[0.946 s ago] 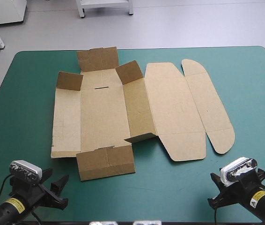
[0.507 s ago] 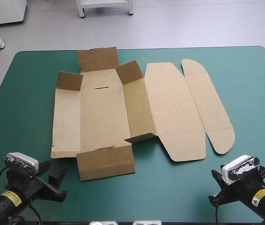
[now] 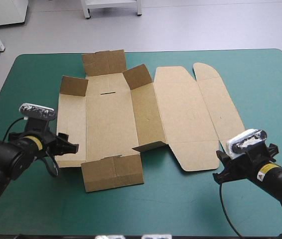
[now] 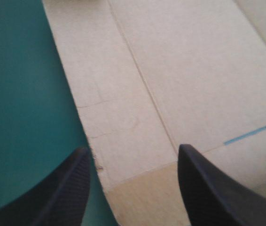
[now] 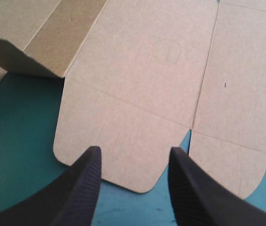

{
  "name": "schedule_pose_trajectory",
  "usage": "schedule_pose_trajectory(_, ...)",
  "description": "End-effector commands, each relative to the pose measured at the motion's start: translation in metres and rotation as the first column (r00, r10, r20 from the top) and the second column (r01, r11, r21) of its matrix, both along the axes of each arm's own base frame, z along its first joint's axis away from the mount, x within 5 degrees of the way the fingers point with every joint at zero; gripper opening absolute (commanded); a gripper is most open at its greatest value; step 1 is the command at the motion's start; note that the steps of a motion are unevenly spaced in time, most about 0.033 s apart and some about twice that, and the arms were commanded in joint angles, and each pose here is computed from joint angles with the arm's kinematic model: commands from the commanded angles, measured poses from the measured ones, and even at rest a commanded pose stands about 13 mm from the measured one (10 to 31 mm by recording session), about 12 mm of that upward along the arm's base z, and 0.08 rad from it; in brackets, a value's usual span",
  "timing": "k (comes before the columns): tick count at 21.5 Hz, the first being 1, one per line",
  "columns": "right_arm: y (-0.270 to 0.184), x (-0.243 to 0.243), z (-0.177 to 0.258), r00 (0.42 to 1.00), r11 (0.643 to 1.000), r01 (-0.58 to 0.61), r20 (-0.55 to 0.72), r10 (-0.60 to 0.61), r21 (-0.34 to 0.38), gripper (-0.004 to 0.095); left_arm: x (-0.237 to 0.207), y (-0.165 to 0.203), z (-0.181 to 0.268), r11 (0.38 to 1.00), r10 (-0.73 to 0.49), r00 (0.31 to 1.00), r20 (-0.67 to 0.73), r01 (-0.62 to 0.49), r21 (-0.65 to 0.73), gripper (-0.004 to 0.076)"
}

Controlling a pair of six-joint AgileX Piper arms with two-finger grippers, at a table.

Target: Fold the box

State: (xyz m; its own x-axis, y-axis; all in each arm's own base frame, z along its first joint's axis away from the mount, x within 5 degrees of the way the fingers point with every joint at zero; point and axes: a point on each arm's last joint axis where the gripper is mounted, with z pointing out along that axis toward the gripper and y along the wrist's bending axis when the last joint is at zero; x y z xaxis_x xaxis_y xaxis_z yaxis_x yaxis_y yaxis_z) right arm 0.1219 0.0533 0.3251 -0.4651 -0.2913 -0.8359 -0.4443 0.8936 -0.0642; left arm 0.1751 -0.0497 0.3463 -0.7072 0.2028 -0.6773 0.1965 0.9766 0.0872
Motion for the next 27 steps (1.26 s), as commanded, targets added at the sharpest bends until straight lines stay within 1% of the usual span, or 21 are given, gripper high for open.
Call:
schedule_pose_trajectory(1, 0.007, 0.019, 0.024, 0.996, 0.999, 0.014, 0.082, -0.017, 0.038, 0.0529, 0.023, 0.001, 0.021, 0.998, 0.033, 0.996, 0.080, -0.037, 0.057, 0.0402)
schedule_pose_trajectory(5, 0.014, 0.035, 0.025, 0.999, 0.999, 0.021, 0.040, -0.023, 0.046, 0.0533, 0.046, 0.019, 0.018, 0.988, 0.144, 0.989, 0.044, -0.146, 0.053, 0.0402)
schedule_pose_trajectory(7, 0.017, 0.040, 0.023, 0.999, 0.999, 0.024, 0.023, -0.025, 0.041, 0.0532, 0.052, 0.038, 0.014, 0.979, 0.192, 0.981, 0.021, -0.193, 0.063, 0.0402)
schedule_pose_trajectory(8, 0.019, 0.045, 0.020, 1.000, 0.999, 0.024, 0.015, -0.025, 0.037, 0.0532, 0.054, 0.058, 0.010, 0.970, 0.237, 0.971, -0.014, -0.236, 0.058, 0.0402)
schedule_pose_trajectory(9, 0.019, 0.046, 0.019, 1.000, 0.999, 0.024, 0.009, -0.025, 0.035, 0.0533, 0.054, 0.067, 0.008, 0.966, 0.255, 0.966, -0.034, -0.253, 0.052, 0.0402)
schedule_pose_trajectory(10, 0.021, 0.049, 0.017, 1.000, 0.999, 0.025, 0.002, -0.025, 0.033, 0.0532, 0.053, 0.088, 0.004, 0.954, 0.300, 0.951, -0.076, -0.300, 0.012, 0.0402)
schedule_pose_trajectory(11, 0.021, 0.051, 0.017, 1.000, 0.999, 0.031, 0.003, -0.031, 0.043, 0.0532, 0.051, 0.104, 0.000, 0.939, 0.323, 0.941, -0.102, -0.332, -0.094, 0.0402)
schedule_pose_trajectory(12, 0.022, 0.051, 0.017, 0.999, 0.998, 0.033, 0.010, -0.034, 0.051, 0.0532, 0.052, 0.107, -0.002, 0.926, 0.329, 0.938, -0.109, -0.343, -0.156, 0.0402)
schedule_pose_trajectory(13, 0.022, 0.052, 0.019, 0.999, 0.997, 0.039, 0.023, -0.041, 0.069, 0.0533, 0.054, 0.113, -0.009, 0.894, 0.324, 0.939, -0.118, -0.344, -0.287, 0.0402)
schedule_pose_trajectory(14, 0.022, 0.053, 0.019, 0.999, 0.996, 0.044, 0.025, -0.046, 0.084, 0.0533, 0.055, 0.114, -0.013, 0.887, 0.312, 0.943, -0.115, -0.332, -0.321, 0.0402)
schedule_pose_trajectory(15, 0.022, 0.053, 0.020, 0.998, 0.995, 0.047, 0.025, -0.049, 0.088, 0.0532, 0.059, 0.117, -0.024, 0.866, 0.313, 0.941, -0.131, -0.340, -0.366, 0.0402)
schedule_pose_trajectory(16, 0.022, 0.053, 0.020, 0.998, 0.995, 0.047, 0.026, -0.049, 0.090, 0.0533, 0.061, 0.118, -0.030, 0.858, 0.319, 0.937, -0.140, -0.348, -0.377, 0.0402)
schedule_pose_trajectory(17, 0.022, 0.053, 0.020, 0.998, 0.995, 0.047, 0.027, -0.049, 0.091, 0.0533, 0.066, 0.121, -0.046, 0.828, 0.327, 0.927, -0.182, -0.374, -0.417, 0.0402)
schedule_pose_trajectory(19, 0.023, 0.053, 0.020, 0.998, 0.994, 0.049, 0.029, -0.052, 0.099, 0.0533, 0.078, 0.121, -0.066, 0.769, 0.287, 0.929, -0.233, -0.369, -0.522, 0.0402)
schedule_pose_trajectory(20, 0.023, 0.053, 0.020, 0.998, 0.993, 0.054, 0.025, -0.057, 0.106, 0.0532, 0.083, 0.120, -0.074, 0.756, 0.258, 0.936, -0.239, -0.350, -0.553, 0.0402)
schedule_pose_trajectory(22, 0.022, 0.053, 0.020, 0.998, 0.993, 0.054, 0.026, -0.057, 0.104, 0.0532, 0.095, 0.121, -0.089, 0.729, 0.230, 0.938, -0.260, -0.343, -0.592, 0.0402)
schedule_pose_trajectory(23, 0.022, 0.053, 0.020, 0.998, 0.993, 0.053, 0.027, -0.056, 0.102, 0.0532, 0.099, 0.122, -0.096, 0.726, 0.218, 0.937, -0.273, -0.343, -0.596, 0.0402)
schedule_pose_trajectory(27, 0.022, 0.053, 0.020, 0.998, 0.994, 0.053, 0.028, -0.056, 0.095, 0.0532, 0.110, 0.125, -0.131, 0.702, 0.148, 0.909, -0.389, -0.374, -0.606, 0.0402)
